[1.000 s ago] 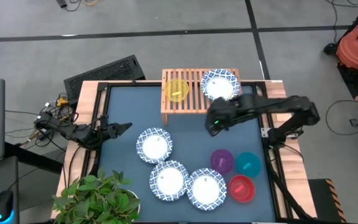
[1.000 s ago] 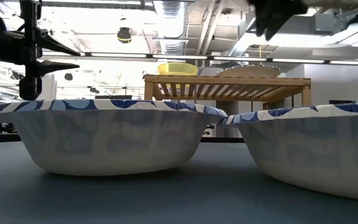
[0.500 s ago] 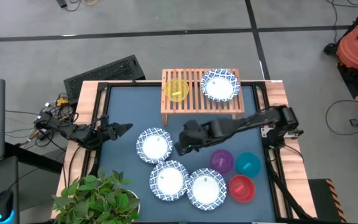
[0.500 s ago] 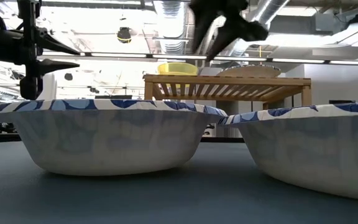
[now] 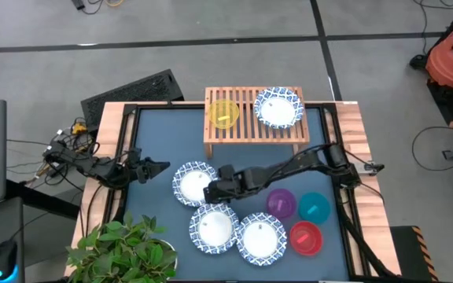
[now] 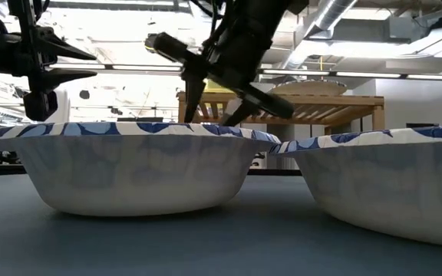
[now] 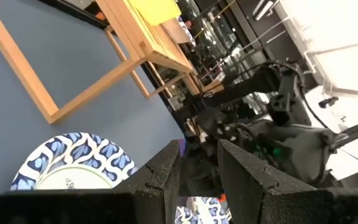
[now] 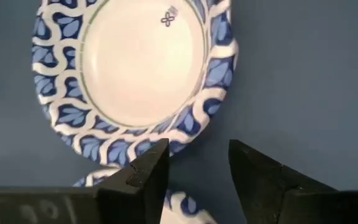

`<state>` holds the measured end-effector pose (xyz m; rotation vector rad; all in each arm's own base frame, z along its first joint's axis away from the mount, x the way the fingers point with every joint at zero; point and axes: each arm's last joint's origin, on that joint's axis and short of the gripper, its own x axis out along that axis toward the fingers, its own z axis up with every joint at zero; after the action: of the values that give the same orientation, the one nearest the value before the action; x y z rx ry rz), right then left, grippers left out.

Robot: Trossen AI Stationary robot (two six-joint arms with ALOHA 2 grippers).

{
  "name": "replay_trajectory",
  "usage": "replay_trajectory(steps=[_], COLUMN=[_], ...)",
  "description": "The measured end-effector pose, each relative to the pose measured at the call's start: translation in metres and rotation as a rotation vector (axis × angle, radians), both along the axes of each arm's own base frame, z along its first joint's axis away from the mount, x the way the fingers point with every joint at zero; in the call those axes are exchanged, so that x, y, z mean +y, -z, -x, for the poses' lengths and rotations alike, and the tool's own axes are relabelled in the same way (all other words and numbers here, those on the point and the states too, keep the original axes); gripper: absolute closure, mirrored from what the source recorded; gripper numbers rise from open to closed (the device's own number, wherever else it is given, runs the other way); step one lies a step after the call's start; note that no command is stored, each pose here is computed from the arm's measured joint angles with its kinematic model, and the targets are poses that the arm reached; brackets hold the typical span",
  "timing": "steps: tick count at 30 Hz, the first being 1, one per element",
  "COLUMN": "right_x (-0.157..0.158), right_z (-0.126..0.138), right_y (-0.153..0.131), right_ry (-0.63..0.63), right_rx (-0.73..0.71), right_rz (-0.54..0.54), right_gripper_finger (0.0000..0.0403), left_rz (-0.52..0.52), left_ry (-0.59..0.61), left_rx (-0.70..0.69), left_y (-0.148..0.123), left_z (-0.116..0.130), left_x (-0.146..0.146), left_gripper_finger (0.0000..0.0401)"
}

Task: Place and stack bowls onto a shelf
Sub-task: Stack the top white bowl on top of the white bowl on the shelf

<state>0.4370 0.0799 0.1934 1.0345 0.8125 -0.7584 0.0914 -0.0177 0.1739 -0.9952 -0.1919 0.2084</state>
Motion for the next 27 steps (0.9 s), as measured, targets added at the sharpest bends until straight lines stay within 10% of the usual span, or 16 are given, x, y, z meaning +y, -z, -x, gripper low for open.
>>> replay_trajectory(steps=[27], right_x=[-0.068], right_z=[-0.013], right_y=[0.005], right_ry=[-0.019], right_rx=[0.006], right_rz=[0.067], right_gripper_finger=[0.0172], left_rz=[-0.005], left_ry=[0.007], left_rx=[0.003], left_y=[0.000], left_z=[0.000], left_x=[0.000], left_gripper_finger=[0.0307])
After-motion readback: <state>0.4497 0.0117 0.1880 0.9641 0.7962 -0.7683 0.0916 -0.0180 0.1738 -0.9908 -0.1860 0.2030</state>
